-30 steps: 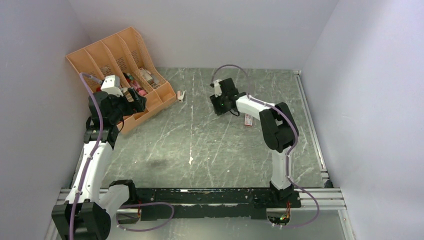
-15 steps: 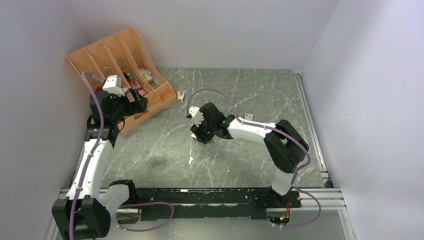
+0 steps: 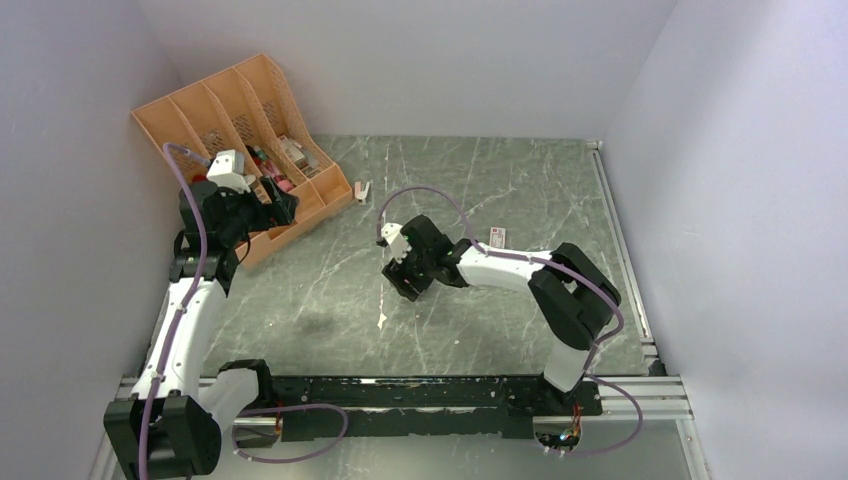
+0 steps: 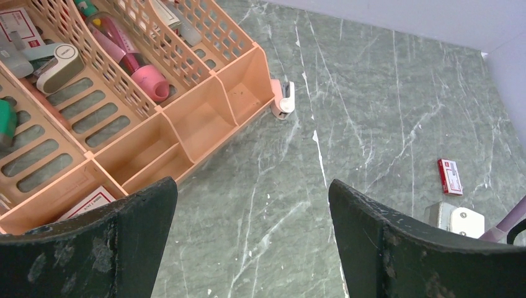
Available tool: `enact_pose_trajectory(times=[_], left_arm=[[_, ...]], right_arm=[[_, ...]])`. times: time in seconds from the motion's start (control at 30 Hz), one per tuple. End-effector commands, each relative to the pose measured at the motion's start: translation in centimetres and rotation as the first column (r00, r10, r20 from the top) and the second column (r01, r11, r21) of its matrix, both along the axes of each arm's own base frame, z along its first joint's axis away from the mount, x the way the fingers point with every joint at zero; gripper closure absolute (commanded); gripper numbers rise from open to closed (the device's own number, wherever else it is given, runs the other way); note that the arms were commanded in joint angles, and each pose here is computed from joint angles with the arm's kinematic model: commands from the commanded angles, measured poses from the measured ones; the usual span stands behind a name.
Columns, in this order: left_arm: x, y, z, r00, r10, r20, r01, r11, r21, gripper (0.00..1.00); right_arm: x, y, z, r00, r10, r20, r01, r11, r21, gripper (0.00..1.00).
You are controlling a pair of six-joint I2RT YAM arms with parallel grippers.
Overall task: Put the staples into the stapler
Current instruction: Open the stapler at the center of the board.
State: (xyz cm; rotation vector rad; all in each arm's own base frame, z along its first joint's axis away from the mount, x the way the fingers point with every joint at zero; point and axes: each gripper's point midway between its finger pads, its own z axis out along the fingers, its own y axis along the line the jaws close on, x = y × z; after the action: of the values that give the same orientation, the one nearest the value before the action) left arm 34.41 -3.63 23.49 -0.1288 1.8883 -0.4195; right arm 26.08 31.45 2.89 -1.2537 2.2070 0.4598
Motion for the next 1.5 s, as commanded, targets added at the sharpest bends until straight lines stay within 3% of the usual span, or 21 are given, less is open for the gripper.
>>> enact_pose_trajectory(times=[0.0,0.3,0.53,0.7,0.87,0.97,1.1,1.17,1.23,1.47], left_arm=[[0.3,-0.1,1.3,0.999,-0.015,0.041,0.016,1.000,-0.014,0.04],[0.4,-0.3,1.2,0.999,-0.027,0.036,0.028,0.999,-0.017,0.04],[0.4,-0.9,1.2,0.997,-0.057,0.042,0.059,0.998,-0.032,0.04],[0.0,-3.5,2.1,0.976,-0.201,0.086,0.209,0.973,-0.094,0.02],[-1.2,-7.6,3.4,0.911,-0.389,0.135,0.409,0.894,-0.186,0.02],[-2.4,-11.0,4.2,0.857,-0.497,0.135,0.515,0.836,-0.192,0.02],[-4.3,-14.9,6.0,0.783,-0.600,0.165,0.622,0.763,-0.176,0.02],[-5.0,-16.0,6.9,0.752,-0.633,0.182,0.659,0.732,-0.173,0.02],[-5.5,-16.7,7.5,0.729,-0.657,0.192,0.684,0.711,-0.167,0.02],[-6.2,-18.7,7.4,0.701,-0.694,0.163,0.712,0.692,-0.117,0.03]], right_arm=[[0.4,0.5,-0.1,1.000,-0.006,0.021,0.006,1.000,0.020,0.33],[-0.4,-0.1,-2.1,1.000,-0.003,-0.014,0.002,1.000,-0.016,0.44],[-0.7,-0.5,-1.6,1.000,-0.009,0.001,0.009,1.000,0.002,0.64],[0.6,0.7,3.8,0.989,-0.038,0.144,0.016,0.989,0.146,0.78],[1.6,1.8,12.6,0.945,-0.113,0.306,-0.011,0.926,0.377,0.77],[2.0,2.2,16.5,0.921,-0.131,0.366,-0.044,0.900,0.433,0.76],[1.4,1.9,20.5,0.814,-0.153,0.560,-0.205,0.827,0.524,0.83],[1.3,1.2,21.6,0.737,-0.164,0.656,-0.268,0.820,0.506,0.91],[1.5,0.8,21.8,0.690,-0.144,0.709,-0.293,0.841,0.455,0.93],[0.8,1.5,21.0,0.631,0.036,0.775,-0.367,0.894,0.257,0.92]])
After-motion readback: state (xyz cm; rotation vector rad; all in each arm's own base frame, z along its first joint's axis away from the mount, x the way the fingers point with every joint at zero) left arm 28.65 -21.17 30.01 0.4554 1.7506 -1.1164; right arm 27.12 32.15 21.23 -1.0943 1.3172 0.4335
